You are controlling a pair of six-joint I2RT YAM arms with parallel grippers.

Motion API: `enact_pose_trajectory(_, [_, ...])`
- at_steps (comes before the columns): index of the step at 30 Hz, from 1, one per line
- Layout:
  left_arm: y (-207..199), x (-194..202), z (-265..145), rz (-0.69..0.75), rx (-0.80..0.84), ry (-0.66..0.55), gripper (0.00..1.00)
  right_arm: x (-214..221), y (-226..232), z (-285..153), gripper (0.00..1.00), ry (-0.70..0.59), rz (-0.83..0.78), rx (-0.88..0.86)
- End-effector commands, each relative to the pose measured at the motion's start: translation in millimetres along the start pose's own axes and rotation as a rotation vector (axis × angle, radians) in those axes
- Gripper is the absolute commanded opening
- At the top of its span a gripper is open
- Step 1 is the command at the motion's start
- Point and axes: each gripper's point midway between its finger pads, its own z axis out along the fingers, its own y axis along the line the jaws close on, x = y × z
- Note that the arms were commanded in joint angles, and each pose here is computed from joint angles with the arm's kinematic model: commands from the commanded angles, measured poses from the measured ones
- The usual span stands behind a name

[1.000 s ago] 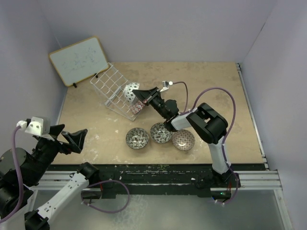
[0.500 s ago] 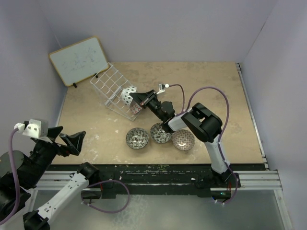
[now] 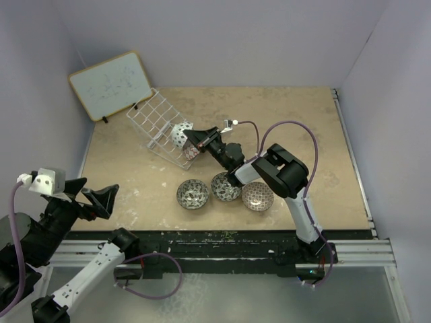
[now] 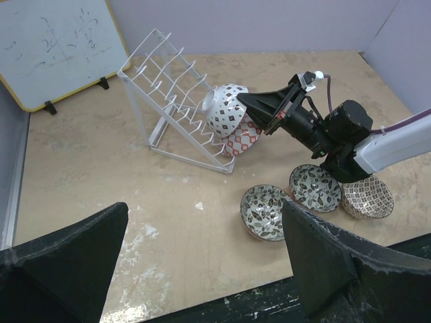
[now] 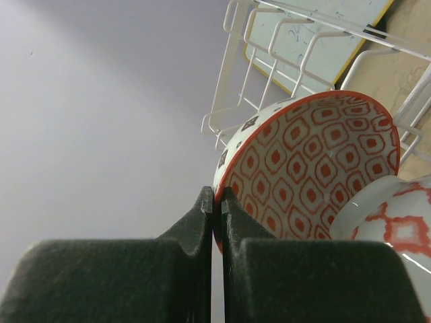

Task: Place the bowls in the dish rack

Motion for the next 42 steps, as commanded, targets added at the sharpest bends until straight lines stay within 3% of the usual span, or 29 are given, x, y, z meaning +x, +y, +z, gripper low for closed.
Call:
enact_pose_trajectory(1, [1.4,-11.9,-6.9,-0.009,0.0,-0.045,0.99,-26.5,114.6,-10.8,0.0,-0.104,0.048,-0.428])
enact_pose_trajectory(17, [1.1,-13.8,-6.9,-0.018,0.001,-0.055,0.99,-28.7,120.4,-24.5,0.08,-0.102,0.039,-0.406])
enact_pose_trajectory(31, [1.6,-13.6,-5.9,-0.02,-0.004,-0.056,0.99,-27.0,107.8,-31.7,0.32,-0.098,0.063,-0.362])
enact_pose_trajectory(42, [0.5,-13.8,-2.4,-0.024,-0.004,-0.057,0.99,-24.7,91.9,-45.4,0.33,-0.084,0.112,-0.3])
